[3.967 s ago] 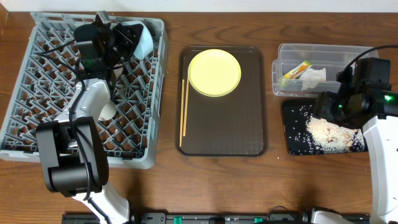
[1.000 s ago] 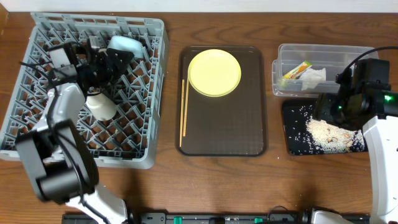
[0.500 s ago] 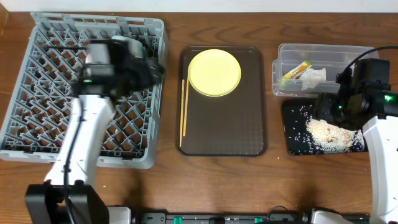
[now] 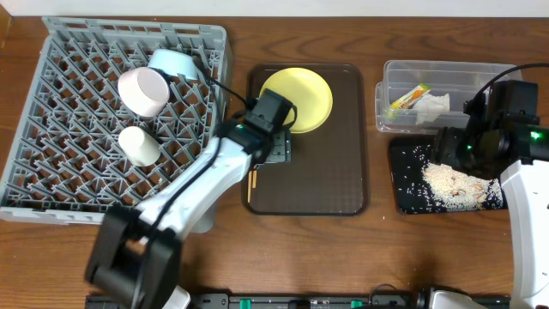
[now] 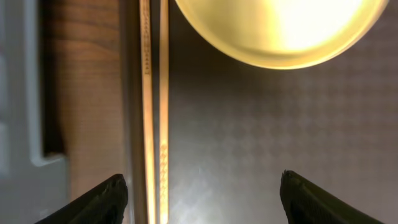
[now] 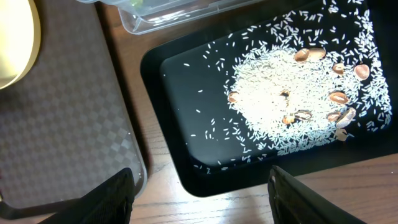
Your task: Sort waste into correct bins and load items into the dishwasher
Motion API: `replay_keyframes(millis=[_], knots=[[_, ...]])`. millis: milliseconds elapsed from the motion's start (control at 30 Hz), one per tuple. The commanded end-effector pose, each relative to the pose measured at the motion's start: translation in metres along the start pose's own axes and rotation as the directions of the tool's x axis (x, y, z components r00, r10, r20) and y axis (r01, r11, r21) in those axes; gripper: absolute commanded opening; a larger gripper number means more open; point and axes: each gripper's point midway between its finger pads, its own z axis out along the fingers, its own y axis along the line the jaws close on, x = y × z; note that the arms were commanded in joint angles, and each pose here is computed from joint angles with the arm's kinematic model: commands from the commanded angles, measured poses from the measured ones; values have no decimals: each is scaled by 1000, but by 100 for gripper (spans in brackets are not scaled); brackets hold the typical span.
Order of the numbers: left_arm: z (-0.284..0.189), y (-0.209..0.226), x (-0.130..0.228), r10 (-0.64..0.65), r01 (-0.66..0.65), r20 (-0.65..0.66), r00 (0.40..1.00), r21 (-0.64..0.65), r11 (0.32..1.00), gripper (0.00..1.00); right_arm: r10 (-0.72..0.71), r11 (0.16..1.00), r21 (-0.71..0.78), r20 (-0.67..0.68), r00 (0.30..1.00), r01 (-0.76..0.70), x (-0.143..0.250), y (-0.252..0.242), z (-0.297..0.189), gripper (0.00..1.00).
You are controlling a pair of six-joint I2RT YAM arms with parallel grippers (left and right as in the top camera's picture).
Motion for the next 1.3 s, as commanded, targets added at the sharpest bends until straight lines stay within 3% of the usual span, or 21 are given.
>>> replay_keyframes(millis=[0,600,633,767,933,967,1100,1267], knots=[[35,6,11,-21,19,-38,999,-68,997,78,13,1000,-2,11,1000,-13,-1,-3,-4,67],[87,9,26,-16,5,-92,996,-111,994,75,14,1000,-2,10,1000,-14,0,-3,-4,66],[87,8,26,-16,6,-96,995,-104,995,71,14,1000,-2,10,1000,-14,0,-3,-4,66],[86,1,36,-18,10,-146,989,-59,998,36,14,1000,-2,10,1000,-14,0,-3,-4,66],[84,6,45,-30,15,-180,983,-82,997,19,3,1000,-2,6,1000,-2,0,-3,-4,66],[84,7,47,-36,20,-187,982,-88,996,9,3,1000,-2,6,1000,-3,1,-3,-4,66],[81,8,46,-35,19,-184,982,-91,996,6,-4,1000,-1,6,1000,4,1,-3,-4,66],[44,9,30,-26,17,-127,992,-71,997,6,-4,1000,-1,6,1000,4,1,-3,-4,66]])
